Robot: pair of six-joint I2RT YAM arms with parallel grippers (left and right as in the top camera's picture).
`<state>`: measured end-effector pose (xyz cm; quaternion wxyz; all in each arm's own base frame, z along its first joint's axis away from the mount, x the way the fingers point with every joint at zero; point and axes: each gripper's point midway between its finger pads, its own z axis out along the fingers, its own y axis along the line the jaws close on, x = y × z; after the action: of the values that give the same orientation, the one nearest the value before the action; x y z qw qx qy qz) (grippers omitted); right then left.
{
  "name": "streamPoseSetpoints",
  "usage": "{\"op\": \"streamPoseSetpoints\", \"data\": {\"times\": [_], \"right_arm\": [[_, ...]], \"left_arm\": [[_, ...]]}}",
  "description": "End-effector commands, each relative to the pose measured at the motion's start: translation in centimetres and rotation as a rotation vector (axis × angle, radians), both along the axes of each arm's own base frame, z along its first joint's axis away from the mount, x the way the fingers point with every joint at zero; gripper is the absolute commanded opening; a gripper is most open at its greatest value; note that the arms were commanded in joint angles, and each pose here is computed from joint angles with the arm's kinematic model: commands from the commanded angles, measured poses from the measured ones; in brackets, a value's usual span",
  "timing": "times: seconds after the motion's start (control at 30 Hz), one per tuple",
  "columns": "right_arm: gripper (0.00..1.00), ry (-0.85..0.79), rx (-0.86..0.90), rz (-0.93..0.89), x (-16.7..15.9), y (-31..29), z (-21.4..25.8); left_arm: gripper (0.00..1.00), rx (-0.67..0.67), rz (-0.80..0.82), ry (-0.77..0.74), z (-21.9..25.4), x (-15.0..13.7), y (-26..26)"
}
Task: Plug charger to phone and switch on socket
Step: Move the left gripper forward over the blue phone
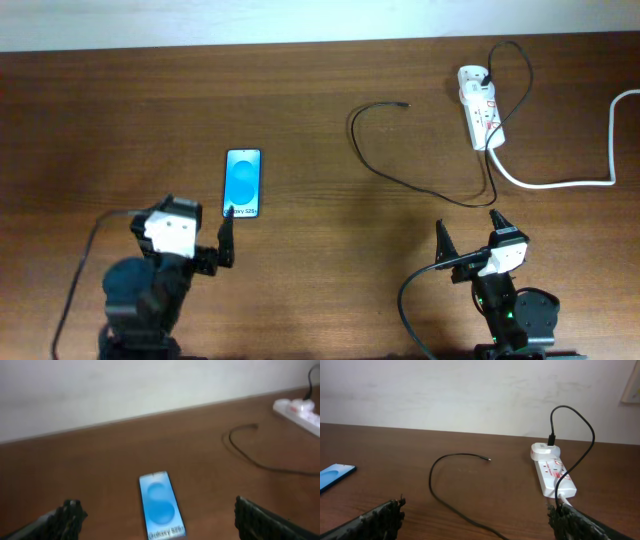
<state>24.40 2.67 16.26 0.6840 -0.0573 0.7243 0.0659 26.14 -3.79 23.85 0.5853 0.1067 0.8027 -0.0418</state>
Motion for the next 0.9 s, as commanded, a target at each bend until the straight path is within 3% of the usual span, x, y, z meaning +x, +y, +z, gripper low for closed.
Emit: {"op": "streamPoseSetpoints", "data": {"times": [0.0,0.13,0.27,0.4,0.57,0.77,0.87], "right_arm": [[0.98,0.007,0.011,-0.015,0.0,-0.3,-0.3],[0.98,0.007,0.011,-0.015,0.0,-0.3,-0.3],[0.98,0.007,0.011,-0.015,0.0,-0.3,-0.3],[0.98,0.007,0.011,-0.015,0.0,-0.3,-0.3],[0.99,0.007,0.011,-0.015,0.0,-0.3,-0.3],[0.98,0.007,0.011,-0.015,0.0,-0.3,-0.3],[0.98,0.007,0.011,-0.015,0.0,-0.3,-0.3]], "left_arm": [[0.99,-0.003,-0.03,0.056,3.6,1.2,-0.5],[0.99,-0.054,-0.156,0.168,4.6,1.3,-2.8],[0.99,-0.111,-0.253,0.305,2.0,0.5,-4.6],[0.99,-0.153,-0.335,0.305,2.3,0.7,-6.0],[0.99,-0.173,-0.002,0.349,1.2,4.2,-1.6],[0.99,-0.162,0.028,0.49,-1.4,8.9,-1.5],[0.99,-0.083,0.16,0.589,-4.4,11.3,-0.4]]}}
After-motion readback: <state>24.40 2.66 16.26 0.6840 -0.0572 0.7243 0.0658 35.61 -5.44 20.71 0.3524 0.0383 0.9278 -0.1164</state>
